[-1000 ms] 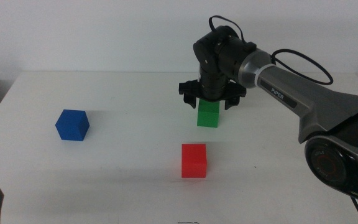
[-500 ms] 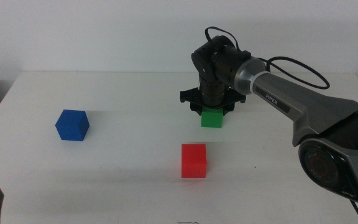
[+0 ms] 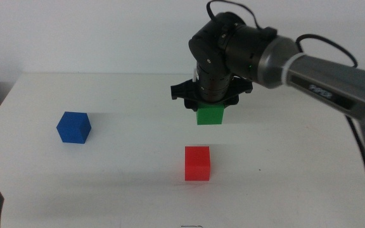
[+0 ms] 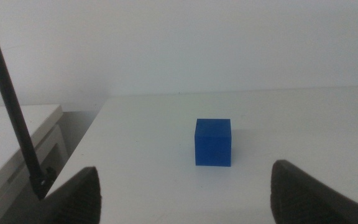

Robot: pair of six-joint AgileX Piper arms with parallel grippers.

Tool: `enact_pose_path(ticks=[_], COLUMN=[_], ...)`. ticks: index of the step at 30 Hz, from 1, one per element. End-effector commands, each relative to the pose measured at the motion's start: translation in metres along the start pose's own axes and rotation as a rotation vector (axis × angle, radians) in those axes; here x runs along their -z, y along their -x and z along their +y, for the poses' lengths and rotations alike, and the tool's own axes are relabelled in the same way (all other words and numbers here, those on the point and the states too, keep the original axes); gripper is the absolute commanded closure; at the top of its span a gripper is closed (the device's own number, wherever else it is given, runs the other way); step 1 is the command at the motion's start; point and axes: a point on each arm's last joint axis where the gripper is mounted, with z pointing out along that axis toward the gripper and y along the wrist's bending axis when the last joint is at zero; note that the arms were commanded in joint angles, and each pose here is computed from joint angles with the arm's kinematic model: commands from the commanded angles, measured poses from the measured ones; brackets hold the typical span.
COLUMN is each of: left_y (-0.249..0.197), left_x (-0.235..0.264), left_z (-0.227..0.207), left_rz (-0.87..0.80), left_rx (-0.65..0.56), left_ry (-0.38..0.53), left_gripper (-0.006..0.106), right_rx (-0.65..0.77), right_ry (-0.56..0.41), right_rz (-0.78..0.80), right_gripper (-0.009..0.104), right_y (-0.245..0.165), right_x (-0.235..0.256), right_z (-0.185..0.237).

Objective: Stack red cubes first, then green, then blue cubes in a specific spot.

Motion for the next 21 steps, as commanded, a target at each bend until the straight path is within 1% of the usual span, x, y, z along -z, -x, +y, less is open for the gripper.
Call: enact_pose_path(ticks=[1,5,8,11,13,21], left_y=[0.010,0.010,0.010,0.010,0.010,0.010], left_x=[0.002,0.002,0.002,0.002,0.002,0.002], left_z=[0.001,0.001,0.001,0.001,0.001,0.001], left_rz=[-0.108,-0.108,-0.108,-0.108,-0.108,-0.108], left_rx=[0.009,0.009,0.009,0.009,0.009,0.009], left_ry=[0.007,0.007,0.007,0.007,0.007,0.007], left_gripper=[0.007,0.007,0.007,0.007,0.007,0.007], right_rx=[-0.006,-0.024,-0.010,-0.001,-0.014,-0.034], right_ry=[0.034,0.018,0.013,0.029,0.037,0.006], right_rz=[-0.118,-0.098,-0.073,-0.067,-0.053,0.003], right_gripper=[0.096,0.096,0.096,0.096,0.096,0.096], right_y=[0.008,-0.004,-0.015,-0.021,-0.026,-0.043], right_x=[0.050,0.058,0.062,0.065,0.064,0.051], right_z=[-0.006,0.002,0.013,0.022,0.026,0.028])
